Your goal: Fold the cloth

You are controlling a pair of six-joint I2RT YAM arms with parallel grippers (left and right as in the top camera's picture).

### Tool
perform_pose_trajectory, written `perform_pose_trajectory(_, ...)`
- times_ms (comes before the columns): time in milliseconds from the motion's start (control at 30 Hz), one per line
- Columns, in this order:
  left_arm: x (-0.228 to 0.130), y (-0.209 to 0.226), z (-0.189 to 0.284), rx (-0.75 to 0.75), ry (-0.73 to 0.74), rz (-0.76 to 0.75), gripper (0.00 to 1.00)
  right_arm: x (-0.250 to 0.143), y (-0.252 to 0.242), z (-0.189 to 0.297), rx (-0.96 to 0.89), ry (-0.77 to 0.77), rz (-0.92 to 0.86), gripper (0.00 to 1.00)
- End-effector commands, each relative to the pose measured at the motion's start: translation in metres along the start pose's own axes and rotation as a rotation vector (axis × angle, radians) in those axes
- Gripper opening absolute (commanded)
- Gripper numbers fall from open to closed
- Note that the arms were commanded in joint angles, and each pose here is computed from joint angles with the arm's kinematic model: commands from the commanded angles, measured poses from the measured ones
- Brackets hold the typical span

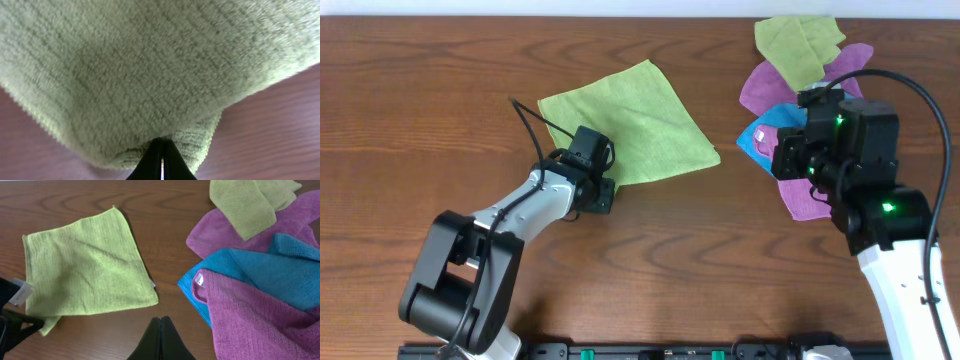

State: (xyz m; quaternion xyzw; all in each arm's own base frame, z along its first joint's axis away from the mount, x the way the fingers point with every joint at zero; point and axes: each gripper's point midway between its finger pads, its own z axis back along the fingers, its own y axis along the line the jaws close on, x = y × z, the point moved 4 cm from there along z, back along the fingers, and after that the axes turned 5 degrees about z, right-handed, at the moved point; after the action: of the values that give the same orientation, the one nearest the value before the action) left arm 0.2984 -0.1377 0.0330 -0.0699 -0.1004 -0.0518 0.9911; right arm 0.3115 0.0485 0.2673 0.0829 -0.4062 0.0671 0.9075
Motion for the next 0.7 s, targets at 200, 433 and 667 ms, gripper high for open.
perform_pose_trajectory(200, -0.062, 0.059, 0.000, 0.375, 0.243, -0.002, 0.06, 0.004, 0.000, 0.005, 0.002, -0.013, -0.014, 0.01)
perform_pose_trajectory(433, -0.073, 0.071, 0.008, 0.469, 0.284, 0.027, 0.06, -0.002, -0.001, 0.004, 0.002, 0.017, -0.014, 0.01)
perform_pose_trajectory(667, -0.058, 0.077, 0.008, 0.533, 0.185, 0.077, 0.06, -0.007, 0.008, 0.003, 0.071, 0.043, 0.007, 0.01)
